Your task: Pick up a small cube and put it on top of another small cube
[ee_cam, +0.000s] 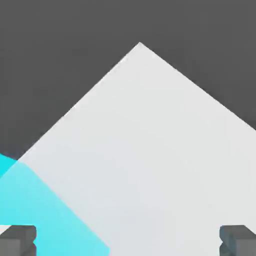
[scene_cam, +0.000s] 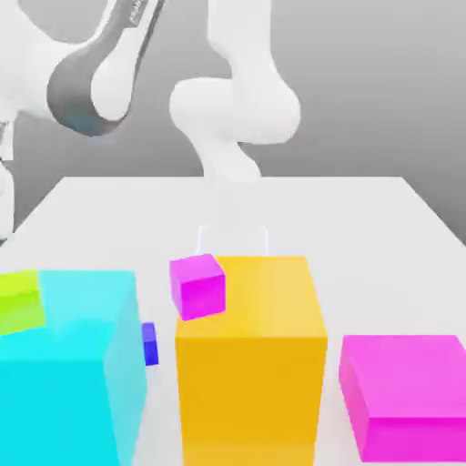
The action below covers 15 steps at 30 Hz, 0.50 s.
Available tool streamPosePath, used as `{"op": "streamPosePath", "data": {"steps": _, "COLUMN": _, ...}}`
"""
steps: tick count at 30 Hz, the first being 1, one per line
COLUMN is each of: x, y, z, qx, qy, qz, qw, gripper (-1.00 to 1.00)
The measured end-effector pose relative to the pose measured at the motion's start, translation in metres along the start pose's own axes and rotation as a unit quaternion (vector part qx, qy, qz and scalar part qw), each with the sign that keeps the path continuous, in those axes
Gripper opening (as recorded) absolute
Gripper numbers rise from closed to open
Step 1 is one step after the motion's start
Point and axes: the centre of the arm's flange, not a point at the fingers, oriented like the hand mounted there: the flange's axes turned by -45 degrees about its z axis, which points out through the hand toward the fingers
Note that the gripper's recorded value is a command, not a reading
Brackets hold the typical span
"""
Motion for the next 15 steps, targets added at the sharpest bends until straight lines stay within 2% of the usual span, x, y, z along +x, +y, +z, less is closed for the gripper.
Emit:
{"op": "streamPosePath", "data": {"steps": 6, "x": -0.085, "y": 0.06, "z": 0.079, "qx": -0.007, "qy": -0.094, "qz": 0.038, "qw": 0.995, "gripper": 0.0}}
{"op": "streamPosePath", "data": {"steps": 12, "x": -0.104, "y": 0.063, "z": 0.133, "qx": -0.007, "qy": -0.103, "qz": 0.033, "qw": 0.994, "gripper": 0.0}}
{"op": "streamPosePath", "data": {"steps": 13, "x": -0.106, "y": 0.063, "z": 0.141, "qx": -0.007, "qy": -0.103, "qz": 0.033, "qw": 0.994, "gripper": -1.0}}
{"op": "streamPosePath", "data": {"steps": 15, "x": -0.106, "y": 0.063, "z": 0.141, "qx": -0.007, "qy": -0.103, "qz": 0.033, "qw": 0.994, "gripper": -1.0}}
